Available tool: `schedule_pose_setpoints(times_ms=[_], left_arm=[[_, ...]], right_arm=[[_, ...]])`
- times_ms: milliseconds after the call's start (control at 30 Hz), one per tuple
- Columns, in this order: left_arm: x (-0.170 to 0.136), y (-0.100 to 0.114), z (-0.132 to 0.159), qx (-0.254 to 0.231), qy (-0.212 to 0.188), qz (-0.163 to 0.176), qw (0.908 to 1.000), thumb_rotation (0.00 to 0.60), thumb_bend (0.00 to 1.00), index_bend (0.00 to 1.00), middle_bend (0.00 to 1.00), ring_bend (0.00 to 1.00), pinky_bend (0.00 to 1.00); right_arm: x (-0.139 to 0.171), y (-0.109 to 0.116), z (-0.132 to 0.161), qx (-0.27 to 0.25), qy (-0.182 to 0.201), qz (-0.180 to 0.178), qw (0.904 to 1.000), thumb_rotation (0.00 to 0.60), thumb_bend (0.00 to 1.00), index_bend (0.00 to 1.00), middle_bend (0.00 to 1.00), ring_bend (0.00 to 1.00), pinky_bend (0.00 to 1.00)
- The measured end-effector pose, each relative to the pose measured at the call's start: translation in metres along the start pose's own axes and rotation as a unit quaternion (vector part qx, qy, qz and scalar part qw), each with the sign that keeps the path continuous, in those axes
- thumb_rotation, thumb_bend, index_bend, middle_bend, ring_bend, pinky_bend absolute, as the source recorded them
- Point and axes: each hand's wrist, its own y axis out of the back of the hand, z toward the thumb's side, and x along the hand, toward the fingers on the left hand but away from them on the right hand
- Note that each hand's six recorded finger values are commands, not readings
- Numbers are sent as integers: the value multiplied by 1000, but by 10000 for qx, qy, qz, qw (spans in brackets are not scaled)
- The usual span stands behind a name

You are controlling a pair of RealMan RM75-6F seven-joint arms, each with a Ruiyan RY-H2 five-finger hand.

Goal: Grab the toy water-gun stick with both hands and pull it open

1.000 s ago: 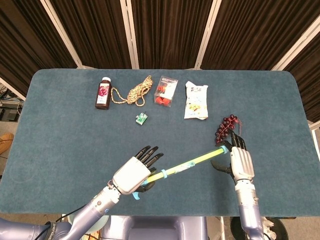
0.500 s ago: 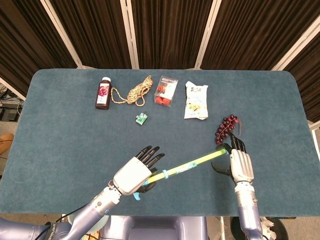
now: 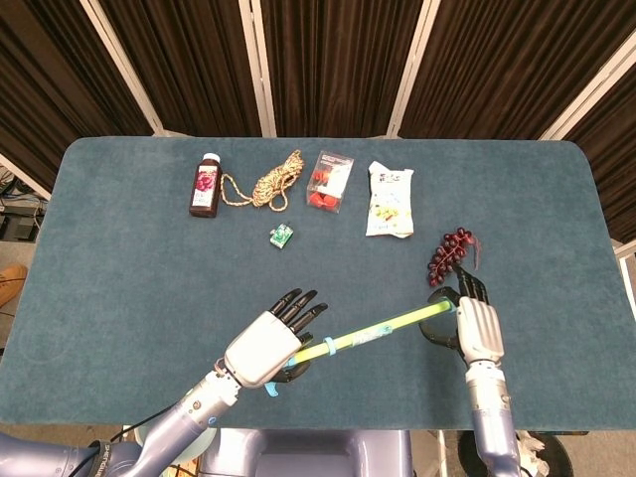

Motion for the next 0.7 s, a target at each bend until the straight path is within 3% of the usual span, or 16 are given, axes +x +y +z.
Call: schedule_pose_setpoints(times_ms=[300,700], left_arm=[[-7,0,-4,40,22,-29,10000,600,391,633,121,0,122],[-30,10,-26,191,187,-23,9996,600,390,633,122,0,122]], right_arm=[[-5,13,-11,146,-111,-140,9997,600,374,734,94,0,0],[-18,56,-52,474,-527,-584,9958,600,372,742,98,0,0]])
